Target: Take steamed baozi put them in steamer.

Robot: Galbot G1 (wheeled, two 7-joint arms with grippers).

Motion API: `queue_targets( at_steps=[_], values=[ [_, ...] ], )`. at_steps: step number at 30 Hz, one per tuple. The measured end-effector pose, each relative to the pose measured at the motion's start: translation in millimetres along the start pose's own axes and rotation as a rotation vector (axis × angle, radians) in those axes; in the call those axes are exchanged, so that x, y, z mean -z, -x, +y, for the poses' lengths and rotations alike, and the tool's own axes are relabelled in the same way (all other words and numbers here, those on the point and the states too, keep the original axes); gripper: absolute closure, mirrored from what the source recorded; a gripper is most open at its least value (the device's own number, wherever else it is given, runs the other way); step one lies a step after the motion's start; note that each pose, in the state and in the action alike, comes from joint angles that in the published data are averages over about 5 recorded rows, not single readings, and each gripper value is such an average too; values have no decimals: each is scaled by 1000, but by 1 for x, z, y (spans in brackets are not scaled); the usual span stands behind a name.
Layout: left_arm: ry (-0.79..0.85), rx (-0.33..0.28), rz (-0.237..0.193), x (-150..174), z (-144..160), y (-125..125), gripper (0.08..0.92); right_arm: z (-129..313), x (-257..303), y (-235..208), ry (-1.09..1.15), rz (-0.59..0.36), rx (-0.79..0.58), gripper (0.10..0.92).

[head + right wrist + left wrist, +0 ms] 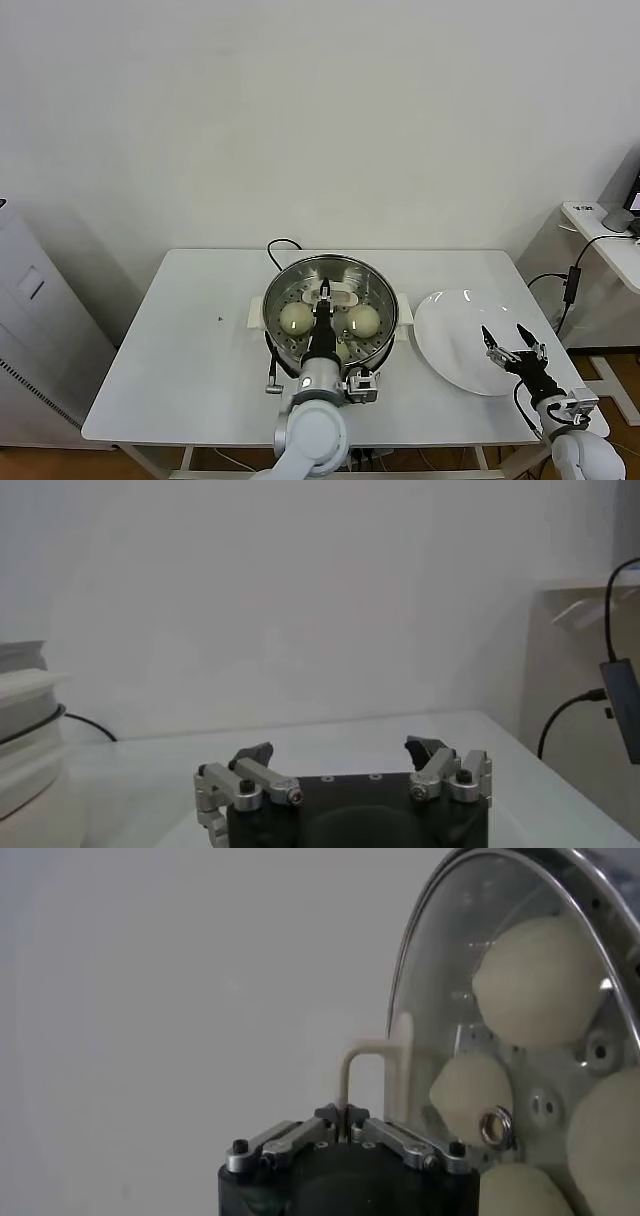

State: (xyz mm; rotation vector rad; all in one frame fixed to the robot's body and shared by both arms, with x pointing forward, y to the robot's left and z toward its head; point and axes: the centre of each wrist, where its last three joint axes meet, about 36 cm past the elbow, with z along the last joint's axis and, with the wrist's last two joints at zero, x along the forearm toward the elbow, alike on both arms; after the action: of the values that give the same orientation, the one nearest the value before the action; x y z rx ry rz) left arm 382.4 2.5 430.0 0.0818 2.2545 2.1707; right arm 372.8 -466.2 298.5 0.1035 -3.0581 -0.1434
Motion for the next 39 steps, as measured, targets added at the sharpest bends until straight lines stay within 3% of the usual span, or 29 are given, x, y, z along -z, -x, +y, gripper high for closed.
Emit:
queue_targets(
  at_steps=[6, 10, 14, 18, 21, 23, 26, 30, 39],
  values=[
    [-50, -23, -7, -9, 4, -10, 631, 1, 0, 3, 3, -2, 3, 200],
    [-118, -58, -39, -21, 18, -21, 510, 0, 0, 3, 3, -1, 5, 200],
    [-231, -108, -115, -42, 43, -29, 397, 0, 1, 5, 7, -2, 11, 200],
    [-388, -154, -232, -66, 70, -29, 284, 3, 2, 6, 14, 5, 19, 200],
    [-533, -158, -301, -88, 90, -24, 212, 7, 5, 9, 17, 9, 23, 200],
    [-640, -136, -317, -105, 101, -19, 186, 10, 6, 11, 21, 9, 22, 200],
    [-806, -91, -305, -133, 112, -12, 178, 15, 10, 12, 25, 8, 16, 200],
    [-1020, -55, -255, -174, 113, -4, 177, 22, 16, 13, 28, 3, -1, 200],
    [-1322, -69, -101, -245, 73, 8, 177, 31, 30, 12, 15, 2, -33, 200]
  ],
)
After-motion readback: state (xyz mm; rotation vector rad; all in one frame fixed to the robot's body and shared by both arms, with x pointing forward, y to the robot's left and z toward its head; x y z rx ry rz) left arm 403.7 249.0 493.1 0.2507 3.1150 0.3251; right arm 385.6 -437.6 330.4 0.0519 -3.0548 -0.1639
